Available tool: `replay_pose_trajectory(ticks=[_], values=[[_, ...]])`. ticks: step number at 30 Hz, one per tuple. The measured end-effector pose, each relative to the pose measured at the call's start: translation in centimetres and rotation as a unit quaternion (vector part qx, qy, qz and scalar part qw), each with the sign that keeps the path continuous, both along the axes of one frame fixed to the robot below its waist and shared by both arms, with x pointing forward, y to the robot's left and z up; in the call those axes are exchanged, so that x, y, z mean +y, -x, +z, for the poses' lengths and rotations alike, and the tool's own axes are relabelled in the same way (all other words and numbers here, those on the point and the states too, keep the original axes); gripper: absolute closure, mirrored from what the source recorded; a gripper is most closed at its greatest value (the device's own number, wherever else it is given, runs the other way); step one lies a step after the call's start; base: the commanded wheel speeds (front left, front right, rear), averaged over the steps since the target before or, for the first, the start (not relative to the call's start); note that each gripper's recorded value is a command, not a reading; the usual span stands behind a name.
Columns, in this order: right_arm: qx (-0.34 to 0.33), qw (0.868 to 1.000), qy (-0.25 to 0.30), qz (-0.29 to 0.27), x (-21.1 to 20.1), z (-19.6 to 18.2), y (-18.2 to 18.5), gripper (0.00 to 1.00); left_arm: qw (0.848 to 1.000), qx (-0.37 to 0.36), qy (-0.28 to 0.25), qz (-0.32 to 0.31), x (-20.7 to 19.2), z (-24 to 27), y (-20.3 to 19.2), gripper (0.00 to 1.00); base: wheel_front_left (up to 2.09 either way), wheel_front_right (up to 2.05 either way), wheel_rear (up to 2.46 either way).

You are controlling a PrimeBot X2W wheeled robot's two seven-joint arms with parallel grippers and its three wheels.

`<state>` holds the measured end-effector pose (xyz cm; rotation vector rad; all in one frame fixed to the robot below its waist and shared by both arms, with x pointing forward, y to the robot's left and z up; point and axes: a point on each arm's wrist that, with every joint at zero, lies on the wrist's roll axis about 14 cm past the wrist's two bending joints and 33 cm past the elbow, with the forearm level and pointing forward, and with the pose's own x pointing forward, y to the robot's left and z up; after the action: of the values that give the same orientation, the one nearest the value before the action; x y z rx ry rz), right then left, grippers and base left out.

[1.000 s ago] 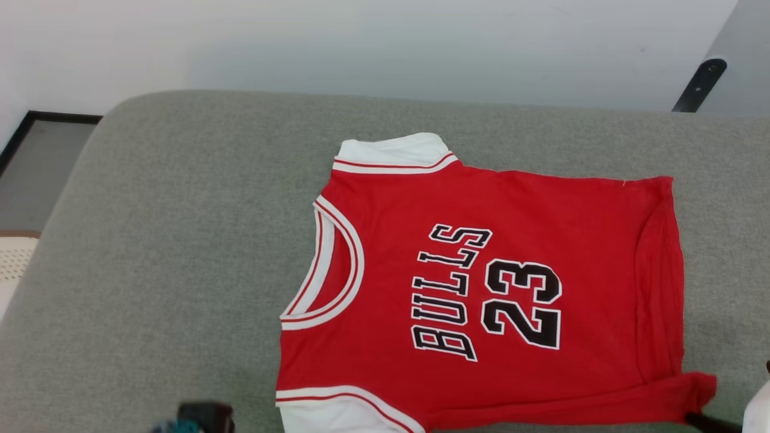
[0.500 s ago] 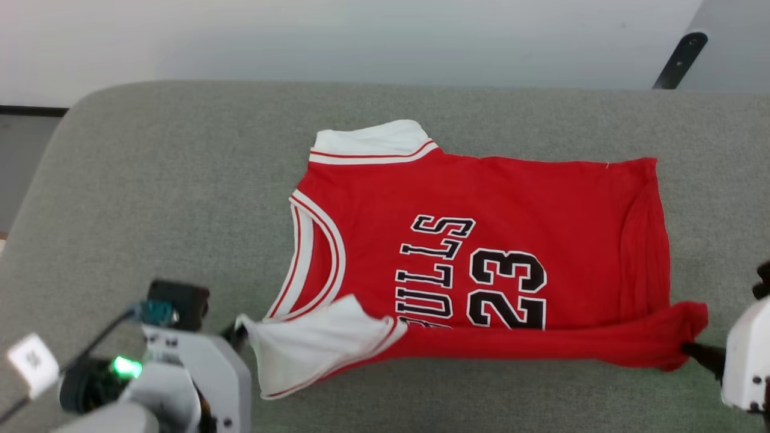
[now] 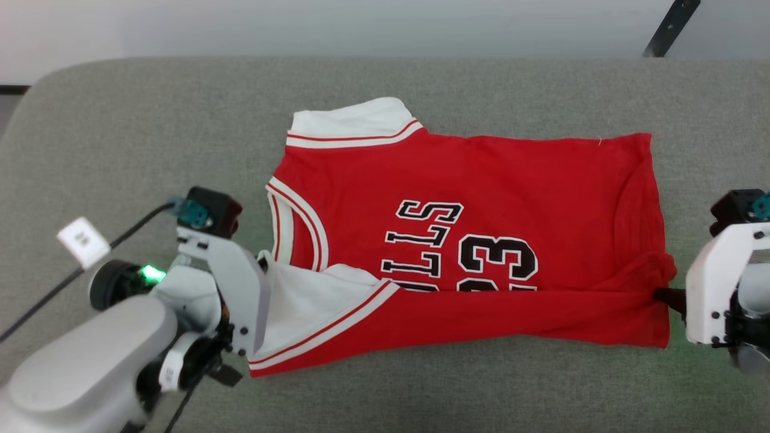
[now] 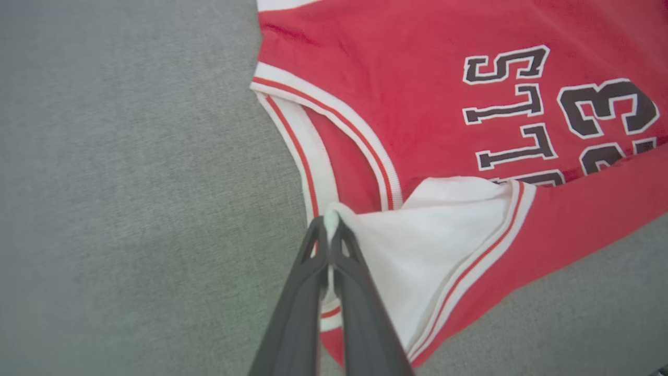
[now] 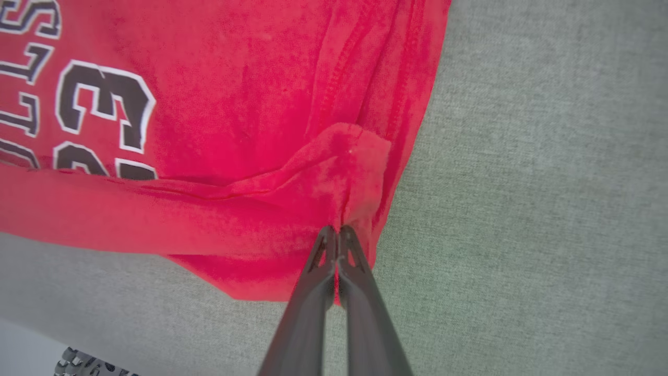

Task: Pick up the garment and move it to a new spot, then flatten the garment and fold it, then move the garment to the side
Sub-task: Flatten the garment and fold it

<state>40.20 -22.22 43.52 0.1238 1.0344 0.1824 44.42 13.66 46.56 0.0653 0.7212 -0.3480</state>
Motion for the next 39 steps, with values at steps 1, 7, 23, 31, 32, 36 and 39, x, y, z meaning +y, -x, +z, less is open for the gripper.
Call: replay_pose_trajectory(ticks=[1, 7, 23, 31, 32, 36, 39], values=[[0.004, 1.0, 0.001, 0.002, 0.1, -0.3, -0.1, 1.0, 1.0, 0.009, -0.001, -0.006, -0.3, -0.4, -0.2, 1.0, 0.0, 0.0, 0.0], [0.029, 0.999, 0.009, 0.017, 0.5, -1.9, -0.9, 1.0, 0.997, 0.072, -0.011, -0.019, -0.8, -3.0, -0.8, 1.0, 0.0, 0.0, 0.0], [0.065, 0.997, 0.008, 0.031, 1.2, -4.0, -2.0, 1.0, 0.98, 0.196, -0.031, -0.01, -0.3, -7.4, -0.4, 0.91, 0.0, 0.0, 0.0], [0.068, 0.997, 0.008, 0.033, 1.3, -4.1, -2.2, 1.0, 0.973, 0.227, -0.035, -0.008, -0.2, -7.1, 0.0, 0.0, 0.0, 0.0, 0.0], [0.067, 0.997, 0.009, 0.033, 1.3, -4.1, -2.3, 1.0, 0.973, 0.228, -0.037, -0.008, -0.2, -7.1, 0.0, 0.0, 0.0, 0.0, 0.0], [0.064, 0.997, 0.006, 0.034, 1.6, -4.0, -2.5, 1.0, 0.973, 0.229, -0.039, -0.01, -0.2, -6.6, -0.1, 0.0, 0.0, 0.0, 0.0], [0.063, 0.997, 0.006, 0.033, 1.6, -4.0, -2.6, 1.0, 0.974, 0.221, -0.042, -0.009, 0.0, -6.1, -0.3, 0.0, 0.0, 0.0, 0.0]])
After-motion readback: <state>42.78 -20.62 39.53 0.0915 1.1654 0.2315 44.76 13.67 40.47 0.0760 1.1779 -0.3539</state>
